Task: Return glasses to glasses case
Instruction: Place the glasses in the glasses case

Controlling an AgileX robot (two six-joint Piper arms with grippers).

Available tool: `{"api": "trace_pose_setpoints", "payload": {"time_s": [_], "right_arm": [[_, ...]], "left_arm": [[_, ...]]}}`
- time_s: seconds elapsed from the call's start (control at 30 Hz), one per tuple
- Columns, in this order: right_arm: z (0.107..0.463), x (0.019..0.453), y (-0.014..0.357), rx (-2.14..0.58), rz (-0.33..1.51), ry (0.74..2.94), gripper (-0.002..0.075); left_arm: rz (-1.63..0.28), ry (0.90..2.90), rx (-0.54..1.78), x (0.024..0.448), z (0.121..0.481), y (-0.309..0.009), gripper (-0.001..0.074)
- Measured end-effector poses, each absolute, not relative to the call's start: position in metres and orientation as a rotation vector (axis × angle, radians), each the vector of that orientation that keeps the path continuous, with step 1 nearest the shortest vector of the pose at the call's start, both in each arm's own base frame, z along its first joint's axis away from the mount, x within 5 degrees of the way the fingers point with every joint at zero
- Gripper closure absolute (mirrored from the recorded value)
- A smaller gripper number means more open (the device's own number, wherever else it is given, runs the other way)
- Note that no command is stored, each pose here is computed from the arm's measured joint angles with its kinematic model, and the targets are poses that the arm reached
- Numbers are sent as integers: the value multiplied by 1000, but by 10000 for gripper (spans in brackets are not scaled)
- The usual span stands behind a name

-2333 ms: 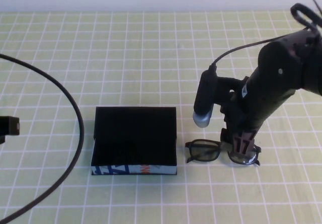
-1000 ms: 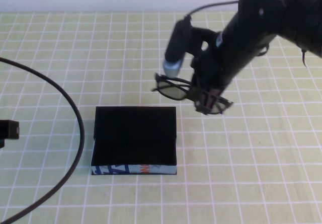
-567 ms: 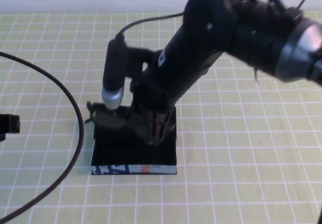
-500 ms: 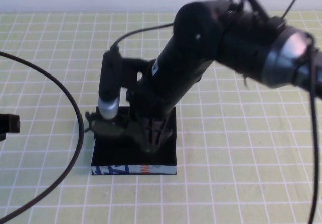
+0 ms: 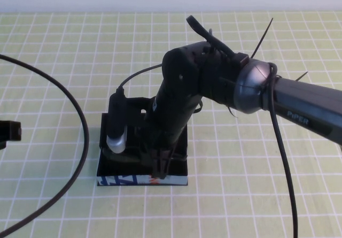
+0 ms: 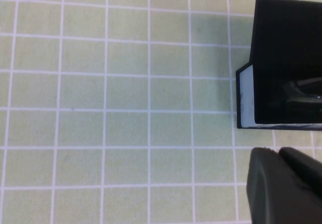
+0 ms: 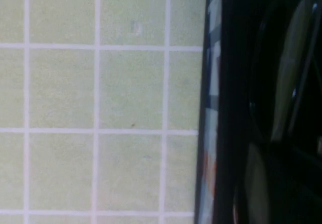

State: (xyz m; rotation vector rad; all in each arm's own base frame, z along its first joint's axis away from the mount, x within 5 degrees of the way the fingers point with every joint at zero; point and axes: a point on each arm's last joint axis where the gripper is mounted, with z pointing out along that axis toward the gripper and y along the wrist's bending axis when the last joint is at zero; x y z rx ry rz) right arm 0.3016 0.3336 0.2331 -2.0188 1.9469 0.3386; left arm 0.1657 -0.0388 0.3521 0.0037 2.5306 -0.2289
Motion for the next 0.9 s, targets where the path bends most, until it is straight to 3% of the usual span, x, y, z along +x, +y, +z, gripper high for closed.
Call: {"api": "trace_pose_setpoints", "payload": {"time_s": [0.23, 0.5, 0.9], "right_arm": [[233, 306, 335, -1983, 305, 1941, 644], [241, 307, 332, -1981, 262, 1923, 633], [333, 292, 316, -1833, 255, 1892, 736]], "left_arm": [[-225, 2530, 15, 166, 352, -39, 738], [-208, 2533, 173, 164, 352, -41, 738], [-319, 2454, 644, 157, 353, -57, 738]]}}
